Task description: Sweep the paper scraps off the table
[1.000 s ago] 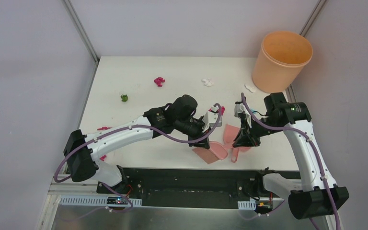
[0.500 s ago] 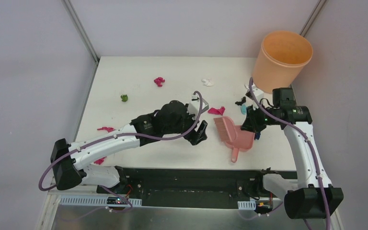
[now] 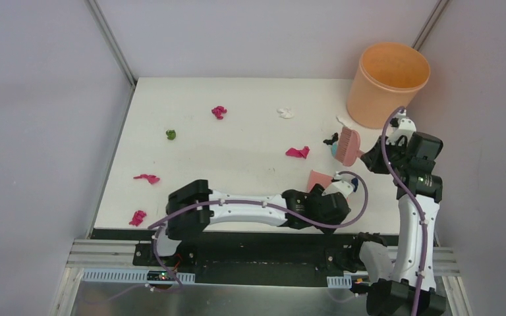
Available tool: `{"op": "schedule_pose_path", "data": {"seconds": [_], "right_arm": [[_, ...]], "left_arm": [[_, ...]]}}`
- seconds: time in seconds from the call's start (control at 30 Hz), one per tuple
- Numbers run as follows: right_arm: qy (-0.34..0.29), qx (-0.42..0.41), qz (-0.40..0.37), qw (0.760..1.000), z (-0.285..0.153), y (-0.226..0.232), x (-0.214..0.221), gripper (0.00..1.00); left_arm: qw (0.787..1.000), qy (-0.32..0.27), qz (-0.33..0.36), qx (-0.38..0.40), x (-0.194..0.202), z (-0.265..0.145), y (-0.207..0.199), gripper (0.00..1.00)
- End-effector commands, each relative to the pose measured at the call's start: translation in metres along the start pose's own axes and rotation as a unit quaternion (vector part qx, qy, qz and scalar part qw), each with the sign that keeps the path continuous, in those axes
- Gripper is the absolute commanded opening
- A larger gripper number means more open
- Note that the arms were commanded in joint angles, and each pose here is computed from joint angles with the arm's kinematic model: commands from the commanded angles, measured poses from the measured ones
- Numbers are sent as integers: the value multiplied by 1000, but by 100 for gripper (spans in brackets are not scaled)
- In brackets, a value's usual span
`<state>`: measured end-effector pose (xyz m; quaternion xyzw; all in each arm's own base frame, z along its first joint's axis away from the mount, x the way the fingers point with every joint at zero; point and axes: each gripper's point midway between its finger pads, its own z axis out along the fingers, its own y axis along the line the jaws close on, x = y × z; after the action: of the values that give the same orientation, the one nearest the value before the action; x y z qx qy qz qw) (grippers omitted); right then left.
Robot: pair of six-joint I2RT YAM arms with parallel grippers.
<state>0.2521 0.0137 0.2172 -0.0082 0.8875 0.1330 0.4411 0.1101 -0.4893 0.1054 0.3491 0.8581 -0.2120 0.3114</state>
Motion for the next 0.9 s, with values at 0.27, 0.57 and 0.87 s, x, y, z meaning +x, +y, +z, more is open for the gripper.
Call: {"op": "schedule_pose_path", "data": {"seconds": [0.27,0.57,0.87], "right_arm": [[-154,17,54,987,-33,-18,-33,0],[-139,1,67,988,-24,-21,-29,0],[-141,-6,66,988,-24,-20,-26,0]], "left_arm": [[993,10,-28,-116,-16,27,-5,69],[992,25,-44,-115,-2,33,3,63],[992,38,-63,-98,2,48,15,48]]}}
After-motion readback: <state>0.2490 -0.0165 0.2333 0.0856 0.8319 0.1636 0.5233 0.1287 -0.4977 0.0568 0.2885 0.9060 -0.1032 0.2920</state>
